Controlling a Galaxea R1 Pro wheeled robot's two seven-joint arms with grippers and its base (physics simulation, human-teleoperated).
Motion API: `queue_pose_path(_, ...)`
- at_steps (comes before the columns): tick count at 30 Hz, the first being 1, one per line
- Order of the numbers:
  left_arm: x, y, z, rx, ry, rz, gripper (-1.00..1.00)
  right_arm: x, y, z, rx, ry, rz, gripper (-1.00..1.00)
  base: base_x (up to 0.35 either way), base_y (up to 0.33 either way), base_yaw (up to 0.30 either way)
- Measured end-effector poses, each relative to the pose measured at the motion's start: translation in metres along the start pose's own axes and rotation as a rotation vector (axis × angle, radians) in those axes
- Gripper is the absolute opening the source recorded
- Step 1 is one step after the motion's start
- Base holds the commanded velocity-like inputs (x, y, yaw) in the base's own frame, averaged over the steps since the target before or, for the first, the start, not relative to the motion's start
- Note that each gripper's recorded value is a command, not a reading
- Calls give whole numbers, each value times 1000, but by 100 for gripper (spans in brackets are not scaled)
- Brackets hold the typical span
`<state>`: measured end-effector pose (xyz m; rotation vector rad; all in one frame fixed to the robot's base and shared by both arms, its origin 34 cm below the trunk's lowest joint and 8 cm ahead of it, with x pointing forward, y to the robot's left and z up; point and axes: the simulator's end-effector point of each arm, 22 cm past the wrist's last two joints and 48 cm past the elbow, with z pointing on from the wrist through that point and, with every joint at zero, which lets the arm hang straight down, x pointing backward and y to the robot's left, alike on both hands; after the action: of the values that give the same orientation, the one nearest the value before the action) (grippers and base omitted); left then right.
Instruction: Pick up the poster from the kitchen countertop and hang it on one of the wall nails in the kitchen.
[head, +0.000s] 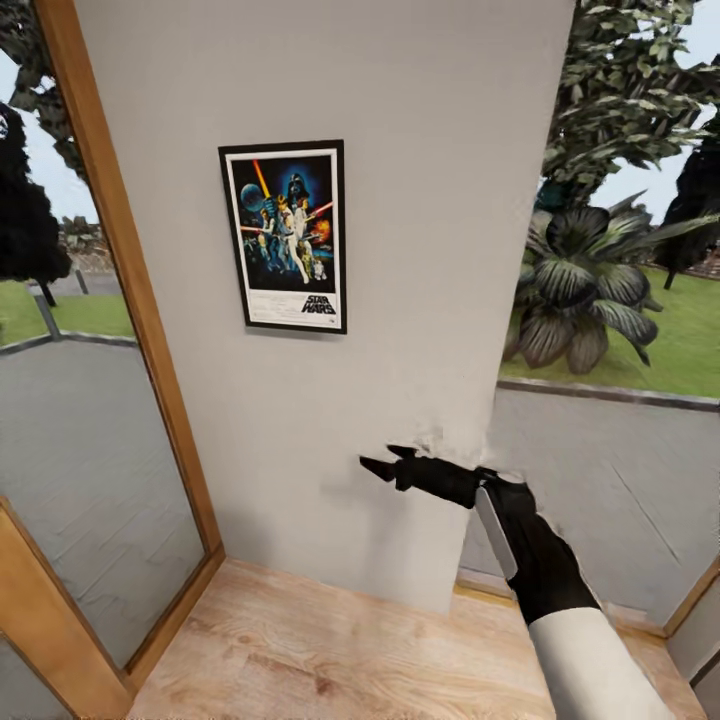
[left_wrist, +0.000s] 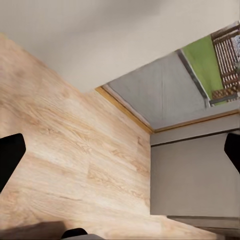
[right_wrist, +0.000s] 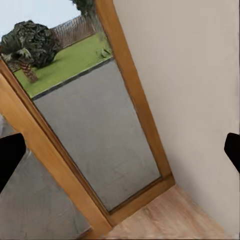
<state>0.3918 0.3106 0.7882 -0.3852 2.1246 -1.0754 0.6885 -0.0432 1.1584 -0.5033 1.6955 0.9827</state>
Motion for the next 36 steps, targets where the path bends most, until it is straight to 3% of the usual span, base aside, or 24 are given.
queue_pose_path(5,3,-2,2,7,3,0,100,128,-24,-79,43,50,142,100,-19,0,0)
queue_pose_path(7,8,-7,6,16,10,-5,100,211,-24,-126,99,107,215,100,-5,0,0)
queue_pose_path(11,21,-17,17,40,27,-15,100,295,-39,-198,215,158,255,100,-2,0,0)
queue_pose_path(12,41,-27,25,61,82,-12,100,343,-69,-262,343,196,261,100,0,0,0)
queue_pose_path(13,42,-27,26,61,80,-14,100,432,-51,-323,422,335,437,100,0,0,0)
queue_pose_path(14,44,-28,27,61,85,-14,100,465,-45,-351,479,387,497,100,0,0,0)
queue_pose_path(15,45,-27,28,55,87,-14,100,485,-45,-373,538,426,522,100,0,0,0)
queue_pose_path(18,47,-21,30,23,89,-16,100,516,-43,-406,643,494,562,100,0,0,0)
queue_pose_path(20,54,0,36,-91,93,-19,100,548,-44,-447,797,587,581,100,0,0,0)
queue_pose_path(21,55,7,36,-122,93,-19,100,553,-45,-454,826,602,580,100,0,0,0)
queue_pose_path(22,58,48,29,-322,94,-11,100,575,-38,-486,931,684,592,100,0,0,0)
queue_pose_path(23,58,54,27,-351,95,-9,100,577,-37,-488,941,688,595,100,0,0,0)
queue_pose_path(24,58,69,21,-425,95,-5,100,580,-36,-492,954,699,598,100,0,0,0)
queue_pose_path(27,58,89,10,-527,97,1,100,582,-36,-497,977,710,596,100,0,0,0)
queue_pose_path(29,58,110,-4,-643,98,8,100,584,-38,-504,1012,725,587,100,0,0,0)
queue_pose_path(30,57,123,-14,-719,99,12,100,586,-40,-509,1041,737,579,100,0,0,0)
queue_pose_path(31,57,154,-46,-932,102,21,100,591,-46,-532,1167,790,541,100,0,0,0)
queue_pose_path(32,58,159,-54,-983,105,24,100,593,-46,-538,1201,806,533,100,0,0,0)
queue_pose_path(35,59,165,-64,-1040,108,25,100,596,-43,-544,1236,826,529,100,0,0,0)
queue_pose_path(36,60,171,-74,-1100,110,28,100,598,-41,-547,1252,837,528,100,0,0,0)
